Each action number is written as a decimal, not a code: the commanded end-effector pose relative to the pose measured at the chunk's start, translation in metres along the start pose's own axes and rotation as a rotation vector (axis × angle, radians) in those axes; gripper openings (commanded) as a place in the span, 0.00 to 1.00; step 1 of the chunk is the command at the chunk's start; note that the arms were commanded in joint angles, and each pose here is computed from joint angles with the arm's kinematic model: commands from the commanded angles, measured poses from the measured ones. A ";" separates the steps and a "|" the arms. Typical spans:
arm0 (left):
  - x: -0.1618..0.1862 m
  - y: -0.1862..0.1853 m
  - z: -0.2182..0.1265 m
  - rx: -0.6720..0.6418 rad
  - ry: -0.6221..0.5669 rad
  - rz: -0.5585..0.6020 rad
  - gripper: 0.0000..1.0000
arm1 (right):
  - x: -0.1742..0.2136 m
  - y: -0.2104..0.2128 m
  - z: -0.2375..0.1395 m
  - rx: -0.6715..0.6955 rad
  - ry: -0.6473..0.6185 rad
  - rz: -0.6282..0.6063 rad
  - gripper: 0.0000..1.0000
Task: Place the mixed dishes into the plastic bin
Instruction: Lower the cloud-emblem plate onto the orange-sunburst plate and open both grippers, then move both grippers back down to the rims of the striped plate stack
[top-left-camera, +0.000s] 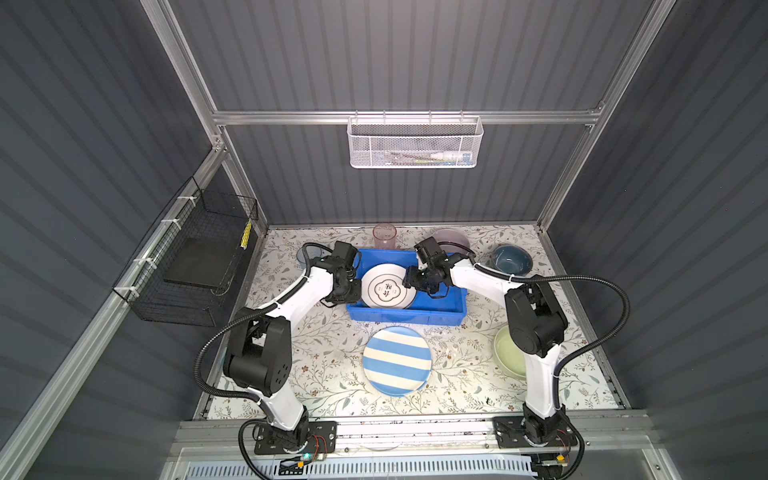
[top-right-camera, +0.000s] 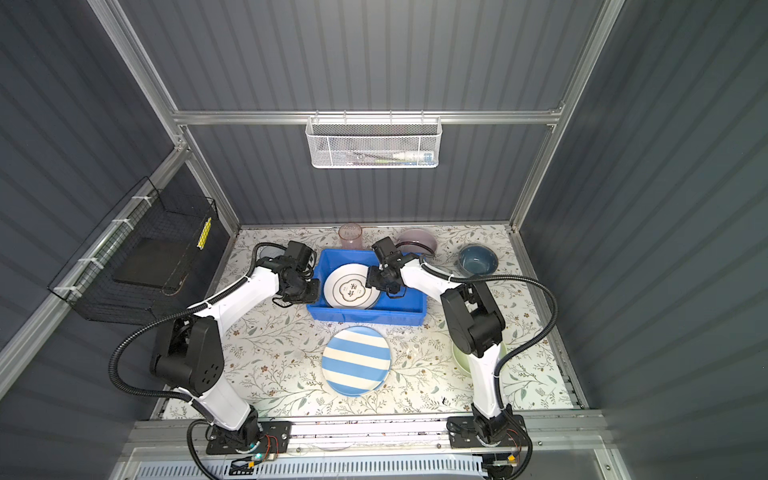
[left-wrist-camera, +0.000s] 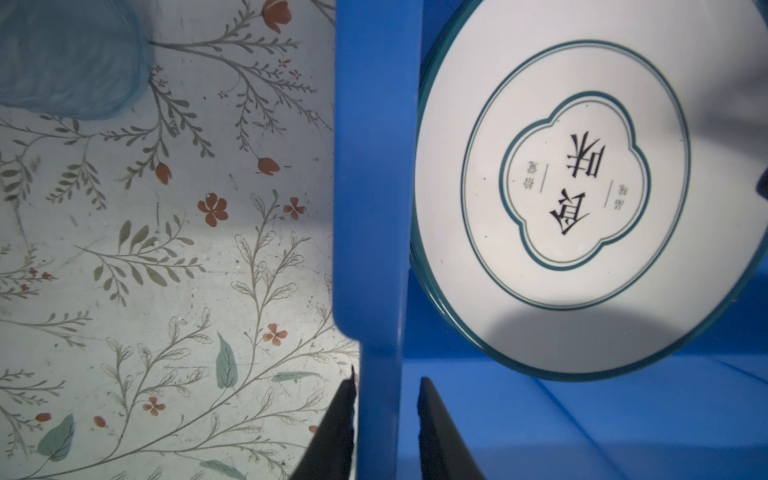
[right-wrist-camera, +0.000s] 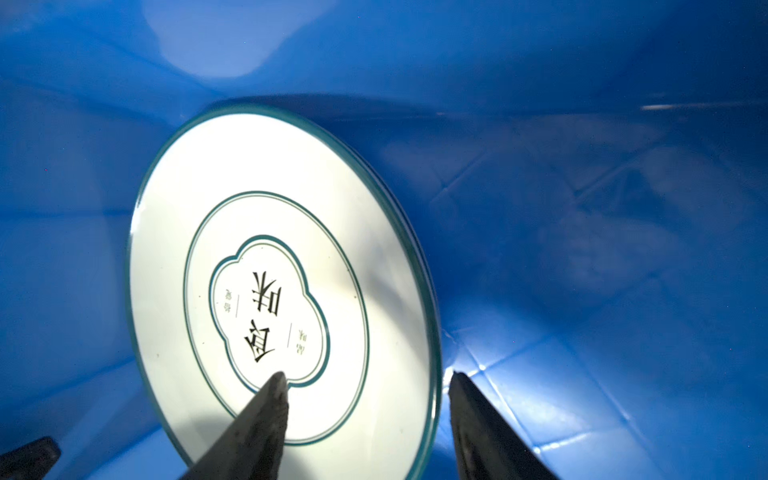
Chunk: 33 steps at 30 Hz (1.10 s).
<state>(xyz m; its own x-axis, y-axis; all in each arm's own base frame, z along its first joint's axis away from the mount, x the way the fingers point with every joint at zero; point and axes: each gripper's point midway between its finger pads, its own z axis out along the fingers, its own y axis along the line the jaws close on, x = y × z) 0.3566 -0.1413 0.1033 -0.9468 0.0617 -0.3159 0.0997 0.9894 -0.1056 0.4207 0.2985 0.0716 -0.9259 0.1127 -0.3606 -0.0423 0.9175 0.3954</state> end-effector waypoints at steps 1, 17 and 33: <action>-0.004 0.000 -0.015 -0.010 -0.002 -0.005 0.35 | -0.010 -0.003 -0.022 0.061 -0.042 -0.053 0.66; 0.038 -0.030 -0.076 0.238 0.026 0.042 0.52 | 0.016 0.006 -0.115 -0.060 -0.093 -0.162 0.70; 0.139 -0.026 -0.053 0.255 0.152 -0.063 0.50 | 0.126 -0.021 -0.162 -0.038 -0.110 -0.170 0.62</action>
<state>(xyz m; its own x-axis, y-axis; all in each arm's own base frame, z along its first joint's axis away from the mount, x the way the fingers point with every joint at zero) 0.2144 -0.1438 0.1209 -0.9817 0.0667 -0.1783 0.1248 0.9328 -0.3382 0.2545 0.2428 0.1667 -0.8506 -0.0349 -0.5246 -0.2614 0.8938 0.3645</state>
